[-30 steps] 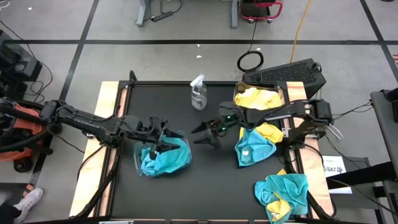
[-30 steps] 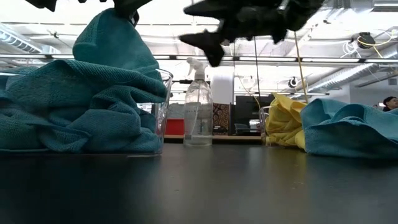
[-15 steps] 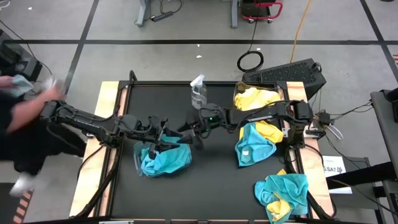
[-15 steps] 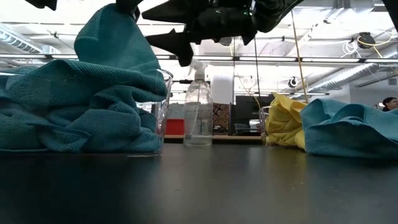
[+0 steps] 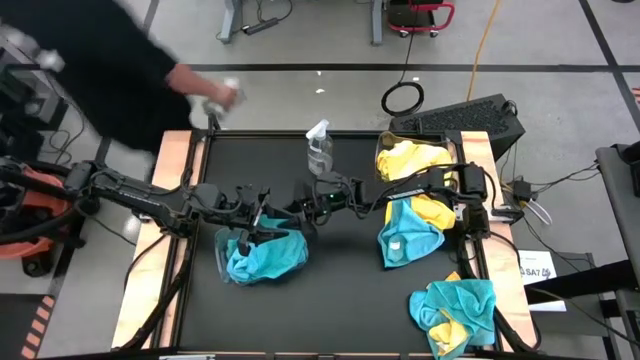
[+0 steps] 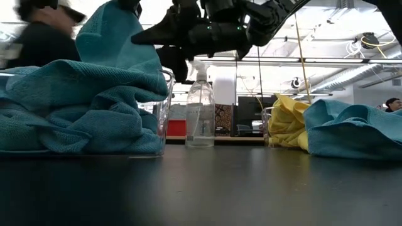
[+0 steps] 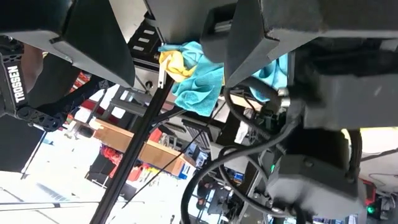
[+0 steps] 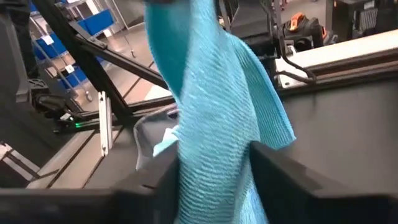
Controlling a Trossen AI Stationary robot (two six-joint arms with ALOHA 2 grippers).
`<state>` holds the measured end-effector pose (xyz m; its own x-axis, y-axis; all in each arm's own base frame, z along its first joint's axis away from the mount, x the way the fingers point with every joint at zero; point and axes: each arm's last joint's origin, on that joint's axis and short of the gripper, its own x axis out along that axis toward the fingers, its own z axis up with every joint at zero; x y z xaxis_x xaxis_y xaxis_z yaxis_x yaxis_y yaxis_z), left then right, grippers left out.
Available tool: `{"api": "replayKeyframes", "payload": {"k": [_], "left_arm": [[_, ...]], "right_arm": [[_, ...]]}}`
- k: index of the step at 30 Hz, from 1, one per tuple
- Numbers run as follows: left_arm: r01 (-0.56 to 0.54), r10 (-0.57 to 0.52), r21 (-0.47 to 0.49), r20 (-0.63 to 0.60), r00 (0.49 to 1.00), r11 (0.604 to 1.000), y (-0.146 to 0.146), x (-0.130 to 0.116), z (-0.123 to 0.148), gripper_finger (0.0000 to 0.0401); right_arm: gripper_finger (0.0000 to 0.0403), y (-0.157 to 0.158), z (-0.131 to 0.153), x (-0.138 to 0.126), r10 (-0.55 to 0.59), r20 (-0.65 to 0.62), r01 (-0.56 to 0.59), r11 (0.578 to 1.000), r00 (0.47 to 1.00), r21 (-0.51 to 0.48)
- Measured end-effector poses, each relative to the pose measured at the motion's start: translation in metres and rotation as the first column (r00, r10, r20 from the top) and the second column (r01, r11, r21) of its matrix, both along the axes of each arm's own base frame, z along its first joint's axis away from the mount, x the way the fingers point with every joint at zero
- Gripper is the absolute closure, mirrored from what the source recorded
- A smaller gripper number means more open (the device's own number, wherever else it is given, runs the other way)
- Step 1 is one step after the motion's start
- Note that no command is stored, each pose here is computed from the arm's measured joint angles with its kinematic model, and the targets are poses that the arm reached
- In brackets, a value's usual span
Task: Sort microfiber towel by color & place in baskets
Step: Put the blue towel into the bottom transparent bin
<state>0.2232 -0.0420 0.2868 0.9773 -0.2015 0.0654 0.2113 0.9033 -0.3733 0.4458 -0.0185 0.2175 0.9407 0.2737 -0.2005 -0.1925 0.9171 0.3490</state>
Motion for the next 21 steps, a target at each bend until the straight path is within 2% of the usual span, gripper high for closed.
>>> {"api": "replayKeyframes", "payload": {"k": [2,6,7,16,21], "left_arm": [[-0.001,0.001,0.0,-0.001,1.0,1.0,0.0,0.0,0.0,0.0146],[-0.004,0.004,0.0,-0.001,1.0,1.0,0.0,0.0,0.0,0.0146],[-0.003,0.003,-0.002,0.001,1.0,1.0,0.0,0.0,0.0,0.0146],[-0.003,0.01,-0.048,0.137,0.991,0.999,0.002,-0.005,0.016,0.0146],[0.062,-0.049,-0.135,0.093,0.994,0.989,0.001,-0.007,0.015,0.0146]], "right_arm": [[0.0264,0.001,0.002,0.0,0.005,0.013,-0.005,1.0,1.0,-0.009],[0.0372,0.003,0.001,0.0,0.03,0.014,-0.03,0.998,0.999,-0.05],[0.0386,0.004,0.0,-0.001,0.046,0.008,-0.046,0.998,0.999,-0.053],[0.0401,0.009,-0.012,-0.004,0.089,-0.117,-0.095,0.994,0.989,-0.047],[0.0402,0.009,-0.016,-0.006,0.095,-0.163,-0.104,0.994,0.982,-0.046]]}}
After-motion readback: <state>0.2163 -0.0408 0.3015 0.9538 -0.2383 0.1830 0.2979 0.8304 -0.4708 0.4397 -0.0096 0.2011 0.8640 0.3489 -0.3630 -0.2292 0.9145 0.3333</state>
